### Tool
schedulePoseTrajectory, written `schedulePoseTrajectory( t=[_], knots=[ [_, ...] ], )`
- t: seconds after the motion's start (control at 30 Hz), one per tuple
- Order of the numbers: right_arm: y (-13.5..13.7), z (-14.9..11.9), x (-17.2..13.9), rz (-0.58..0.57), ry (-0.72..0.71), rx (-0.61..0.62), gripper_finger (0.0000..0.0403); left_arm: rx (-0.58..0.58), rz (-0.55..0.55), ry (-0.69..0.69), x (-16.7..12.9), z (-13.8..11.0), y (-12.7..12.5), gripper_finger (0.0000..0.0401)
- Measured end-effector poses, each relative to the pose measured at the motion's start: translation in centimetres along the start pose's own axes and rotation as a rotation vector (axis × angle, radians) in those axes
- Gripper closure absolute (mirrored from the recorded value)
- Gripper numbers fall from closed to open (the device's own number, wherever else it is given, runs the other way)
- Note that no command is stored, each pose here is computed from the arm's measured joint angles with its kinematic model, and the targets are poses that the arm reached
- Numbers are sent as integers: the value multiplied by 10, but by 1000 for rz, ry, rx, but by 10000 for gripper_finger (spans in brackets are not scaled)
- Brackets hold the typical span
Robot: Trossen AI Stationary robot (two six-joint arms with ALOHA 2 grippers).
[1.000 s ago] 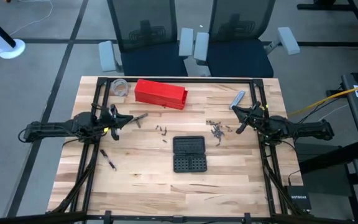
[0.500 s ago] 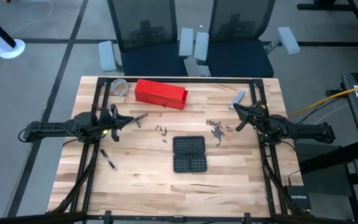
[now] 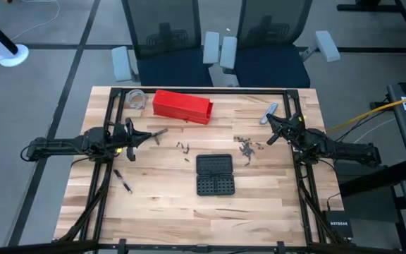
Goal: Prefit tool cases
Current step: Return to Home Position
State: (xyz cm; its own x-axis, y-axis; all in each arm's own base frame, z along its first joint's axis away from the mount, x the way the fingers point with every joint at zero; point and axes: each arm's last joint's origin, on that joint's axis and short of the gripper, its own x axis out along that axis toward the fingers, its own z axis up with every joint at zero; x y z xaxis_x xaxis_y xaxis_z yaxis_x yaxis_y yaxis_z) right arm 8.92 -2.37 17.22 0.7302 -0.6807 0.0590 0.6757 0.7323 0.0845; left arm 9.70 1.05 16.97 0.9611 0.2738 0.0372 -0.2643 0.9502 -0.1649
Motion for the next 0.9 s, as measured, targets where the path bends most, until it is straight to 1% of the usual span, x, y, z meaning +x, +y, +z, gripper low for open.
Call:
schedulePoseTrajectory(
  t=[0.3, 0.37, 0.4, 0.5, 0.57, 0.6, 0.7, 0.9],
  knots=[
    [0, 0, 0, 10, 0, 0, 382, 7, 0, -1, 0, 0, 0, 401],
    [2, 0, 0, 79, 1, -10, 381, 7, 0, -1, 0, 0, 0, 401],
    [4, 0, 0, 143, 2, -23, 381, 7, 0, -1, 0, 0, 0, 401],
    [12, -2, -3, 389, 17, -48, 381, 7, 0, -1, 0, 0, 0, 401],
    [15, -3, -5, 504, 32, -52, 381, 7, 0, -1, 0, 0, 0, 401],
    [16, -3, -5, 538, 36, -53, 381, 7, 0, -1, 0, 0, 0, 401],
    [17, -4, -6, 571, 39, -52, 382, 7, 0, -1, 0, 0, 0, 401],
    [17, -4, -6, 572, 39, -52, 381, 7, 0, -1, 0, 0, 0, 401]
  ],
)
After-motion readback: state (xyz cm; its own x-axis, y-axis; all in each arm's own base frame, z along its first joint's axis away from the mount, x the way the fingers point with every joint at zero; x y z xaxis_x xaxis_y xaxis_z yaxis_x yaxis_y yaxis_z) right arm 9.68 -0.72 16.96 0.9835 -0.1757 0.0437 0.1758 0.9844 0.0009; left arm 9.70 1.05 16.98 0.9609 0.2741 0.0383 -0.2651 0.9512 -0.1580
